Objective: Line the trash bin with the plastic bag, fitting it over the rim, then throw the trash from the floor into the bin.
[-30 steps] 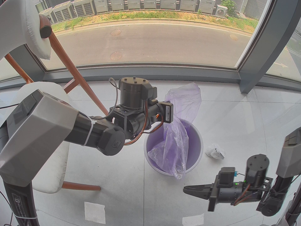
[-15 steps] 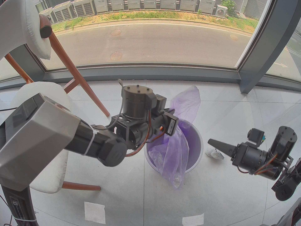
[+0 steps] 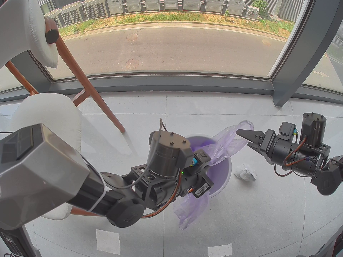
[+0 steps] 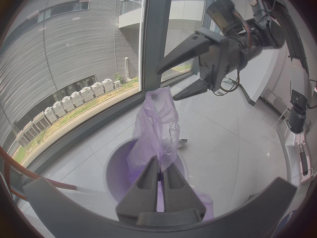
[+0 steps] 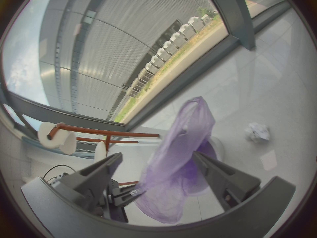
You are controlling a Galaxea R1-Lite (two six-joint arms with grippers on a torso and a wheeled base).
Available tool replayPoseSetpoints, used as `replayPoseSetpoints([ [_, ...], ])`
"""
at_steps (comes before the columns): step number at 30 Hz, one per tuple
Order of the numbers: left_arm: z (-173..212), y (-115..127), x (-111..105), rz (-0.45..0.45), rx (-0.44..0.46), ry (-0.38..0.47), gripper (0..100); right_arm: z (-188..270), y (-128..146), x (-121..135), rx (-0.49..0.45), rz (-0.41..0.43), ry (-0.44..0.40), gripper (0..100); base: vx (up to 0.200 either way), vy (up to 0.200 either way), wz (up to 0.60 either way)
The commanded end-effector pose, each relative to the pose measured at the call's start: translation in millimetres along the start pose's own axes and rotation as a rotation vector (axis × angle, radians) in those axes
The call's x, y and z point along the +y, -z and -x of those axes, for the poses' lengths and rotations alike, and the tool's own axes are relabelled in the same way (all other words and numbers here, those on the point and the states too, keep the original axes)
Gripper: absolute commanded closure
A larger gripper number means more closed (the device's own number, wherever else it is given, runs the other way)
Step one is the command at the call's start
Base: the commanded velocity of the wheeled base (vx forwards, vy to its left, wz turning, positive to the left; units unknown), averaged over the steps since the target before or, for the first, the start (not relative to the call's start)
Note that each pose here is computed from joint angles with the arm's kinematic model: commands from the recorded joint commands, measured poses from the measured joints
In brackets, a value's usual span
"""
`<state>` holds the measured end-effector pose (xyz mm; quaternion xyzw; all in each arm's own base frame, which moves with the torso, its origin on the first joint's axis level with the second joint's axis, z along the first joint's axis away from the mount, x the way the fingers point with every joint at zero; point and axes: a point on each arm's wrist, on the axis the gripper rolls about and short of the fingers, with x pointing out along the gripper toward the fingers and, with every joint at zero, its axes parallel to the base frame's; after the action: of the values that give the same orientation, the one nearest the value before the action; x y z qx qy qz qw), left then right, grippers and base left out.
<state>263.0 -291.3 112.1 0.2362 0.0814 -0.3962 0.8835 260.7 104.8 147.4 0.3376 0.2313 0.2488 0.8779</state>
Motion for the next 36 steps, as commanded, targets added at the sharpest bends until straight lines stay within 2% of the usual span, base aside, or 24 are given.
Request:
replayPoseSetpoints([
  [1, 6, 1, -6, -0.026, -0.003, 0.008, 100, 22, -27, 22, -0.031, -0.031, 0.077, 0, 0.0, 0.0, 0.0],
  [6, 6, 1, -6, -0.02, 0.002, -0.003, 100, 24, -26, 24, 0.018, -0.055, 0.118, 0, 0.0, 0.0, 0.0],
  [23, 5, 0, -5, -0.016, -0.003, -0.008, 100, -9, -4, -3, 0.117, -0.08, 0.213, 0, 0.0, 0.0, 0.0],
  [36, 4, 2, -1, -0.007, -0.002, -0.019, 100, -32, 13, -17, 0.105, -0.06, 0.235, 0, 0.0, 0.0, 0.0],
])
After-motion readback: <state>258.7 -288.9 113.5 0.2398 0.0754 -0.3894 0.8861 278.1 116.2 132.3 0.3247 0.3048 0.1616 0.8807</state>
